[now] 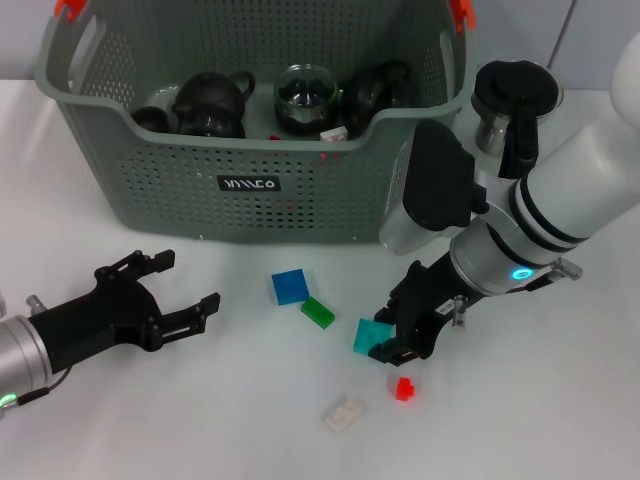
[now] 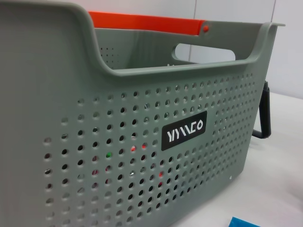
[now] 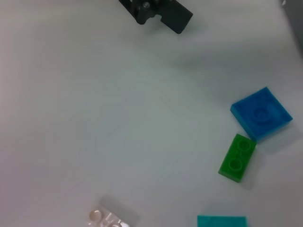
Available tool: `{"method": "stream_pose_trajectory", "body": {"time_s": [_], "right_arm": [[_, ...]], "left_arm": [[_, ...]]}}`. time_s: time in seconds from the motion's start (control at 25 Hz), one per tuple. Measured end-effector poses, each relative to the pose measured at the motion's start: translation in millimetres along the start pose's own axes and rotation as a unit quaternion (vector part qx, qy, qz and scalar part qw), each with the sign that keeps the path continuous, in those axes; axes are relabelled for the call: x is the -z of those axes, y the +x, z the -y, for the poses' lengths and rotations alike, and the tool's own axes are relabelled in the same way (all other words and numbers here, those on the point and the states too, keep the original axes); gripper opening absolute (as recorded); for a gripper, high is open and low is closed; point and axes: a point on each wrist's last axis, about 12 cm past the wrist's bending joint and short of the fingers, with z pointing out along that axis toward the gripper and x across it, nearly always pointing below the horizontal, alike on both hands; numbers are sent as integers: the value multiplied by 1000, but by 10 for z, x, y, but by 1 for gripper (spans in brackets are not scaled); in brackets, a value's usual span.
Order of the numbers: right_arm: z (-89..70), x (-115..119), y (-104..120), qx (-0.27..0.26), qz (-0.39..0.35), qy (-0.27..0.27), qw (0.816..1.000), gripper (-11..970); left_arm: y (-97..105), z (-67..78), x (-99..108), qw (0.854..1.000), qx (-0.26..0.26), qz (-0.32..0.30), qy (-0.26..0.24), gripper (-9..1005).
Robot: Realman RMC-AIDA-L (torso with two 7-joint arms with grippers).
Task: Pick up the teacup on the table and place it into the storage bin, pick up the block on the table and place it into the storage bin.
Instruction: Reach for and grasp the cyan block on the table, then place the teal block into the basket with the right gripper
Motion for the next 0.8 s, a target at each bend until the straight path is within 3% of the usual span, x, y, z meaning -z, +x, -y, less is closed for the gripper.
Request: {"method": "stream_pose_trajectory", "body": {"time_s": [0.12,0.32,0.48,0.6,0.8], "right_arm": [[-1,0,0,0,0,0,1000,580],[-7,2,15,-4,2,-4,1000,426],[-49,76,-6,-2,15,-20,1000,426],[-80,334,-58,-4,47,-42,998,426],[-129,1059,-132,-17,103,-41,994,426]], "left_arm": [[3,3,0,1000,1,0,0,890],[5,8,-1,1000,1,0,0,890],[9,13,-1,1000,2,0,0,890],[10,13,-1,1000,2,0,0,890],[9,2,7,1000,3,1,-3,890]]}}
